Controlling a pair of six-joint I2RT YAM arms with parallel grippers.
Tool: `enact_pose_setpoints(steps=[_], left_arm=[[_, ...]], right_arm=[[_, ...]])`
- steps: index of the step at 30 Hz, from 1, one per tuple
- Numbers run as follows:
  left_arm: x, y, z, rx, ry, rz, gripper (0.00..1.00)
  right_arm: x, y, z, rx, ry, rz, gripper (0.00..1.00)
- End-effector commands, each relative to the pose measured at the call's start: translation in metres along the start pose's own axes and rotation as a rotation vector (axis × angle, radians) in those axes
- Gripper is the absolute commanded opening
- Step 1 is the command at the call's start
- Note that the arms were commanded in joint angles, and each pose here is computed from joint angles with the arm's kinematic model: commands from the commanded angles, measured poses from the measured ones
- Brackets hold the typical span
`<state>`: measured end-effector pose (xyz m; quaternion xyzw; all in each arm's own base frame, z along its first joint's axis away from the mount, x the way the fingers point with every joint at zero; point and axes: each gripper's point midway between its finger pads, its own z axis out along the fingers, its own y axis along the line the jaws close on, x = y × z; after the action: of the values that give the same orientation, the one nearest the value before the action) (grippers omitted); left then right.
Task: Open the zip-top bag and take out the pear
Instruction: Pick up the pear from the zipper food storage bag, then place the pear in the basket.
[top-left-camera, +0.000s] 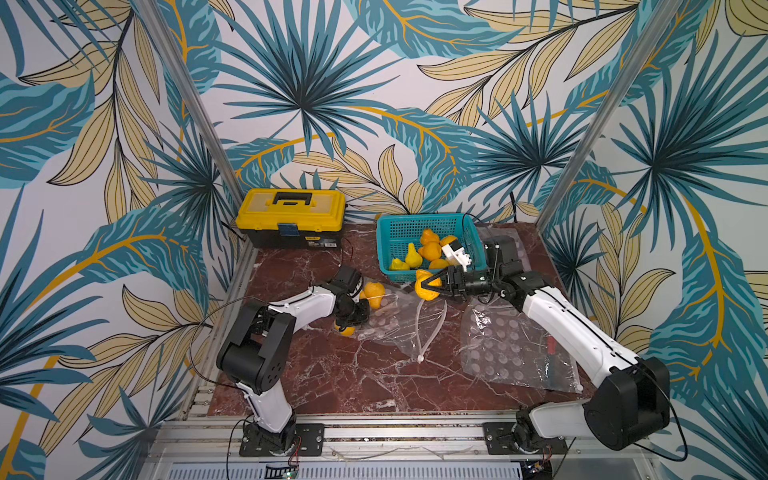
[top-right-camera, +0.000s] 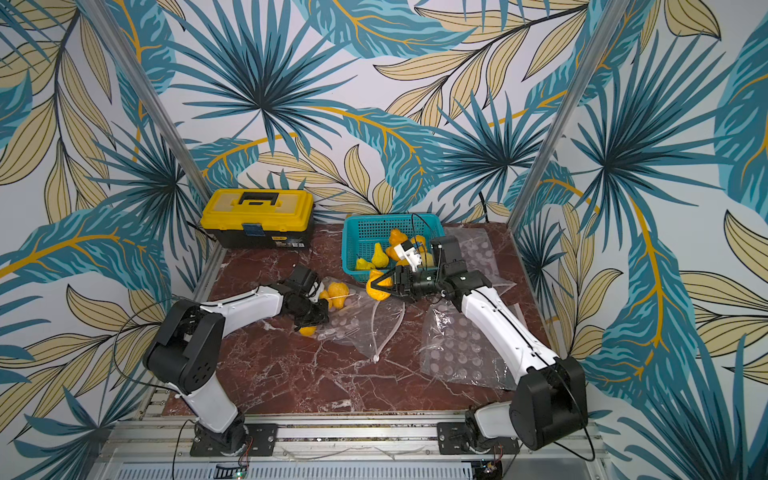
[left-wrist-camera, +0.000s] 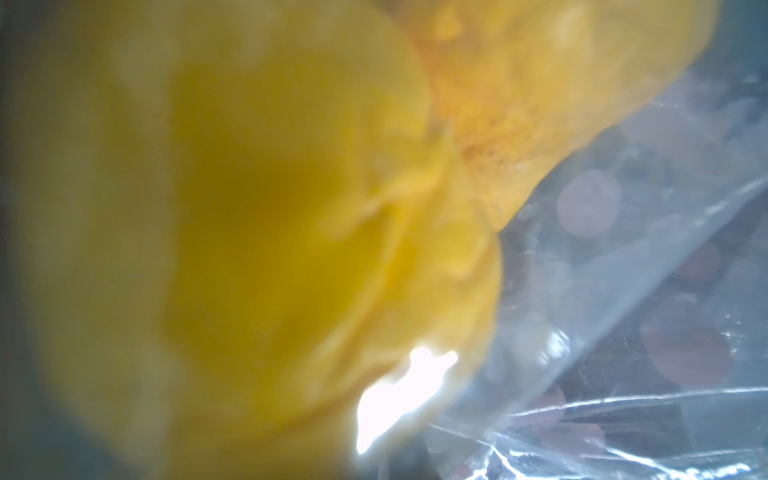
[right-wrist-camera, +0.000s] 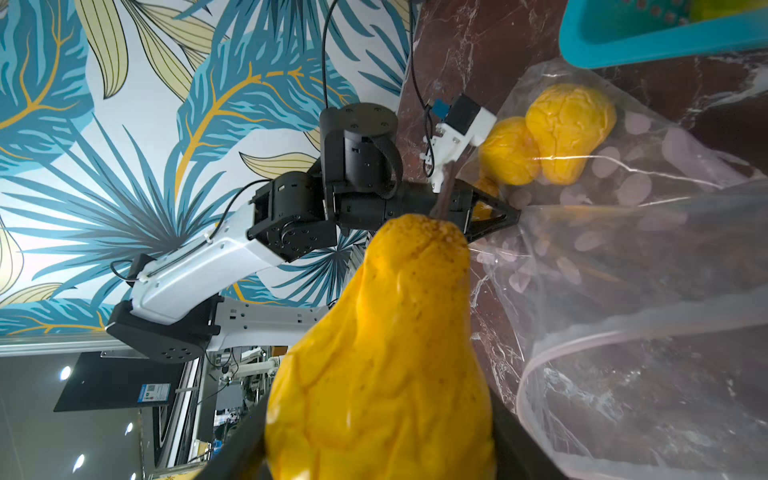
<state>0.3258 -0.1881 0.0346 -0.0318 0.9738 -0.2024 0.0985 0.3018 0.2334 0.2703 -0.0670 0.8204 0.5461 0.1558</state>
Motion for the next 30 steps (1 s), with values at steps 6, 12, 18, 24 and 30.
enact_pose_setpoints(steps=[6, 12, 18, 24, 30], left_arm=[[0.026, 0.029, 0.006, -0.087, 0.062, -0.026, 0.10], [0.037, 0.033, -0.002, -0.088, 0.057, -0.044, 0.10], [0.047, 0.034, -0.009, -0.077, 0.051, -0.064, 0.11], [0.040, 0.023, -0.027, -0.038, -0.004, -0.074, 0.17], [0.022, 0.004, -0.060, -0.001, -0.083, -0.058, 0.28]], right_arm=[[-0.056, -0.022, -0.030, 0.247, -0.165, -0.071, 0.62], [-0.093, -0.071, -0.037, 0.460, -0.201, -0.046, 0.62], [-0.125, -0.117, -0.052, 0.674, -0.234, -0.051, 0.62], [-0.149, -0.163, -0.063, 0.848, -0.226, -0.050, 0.63], [-0.159, -0.205, -0.050, 0.913, -0.157, -0.037, 0.63]])
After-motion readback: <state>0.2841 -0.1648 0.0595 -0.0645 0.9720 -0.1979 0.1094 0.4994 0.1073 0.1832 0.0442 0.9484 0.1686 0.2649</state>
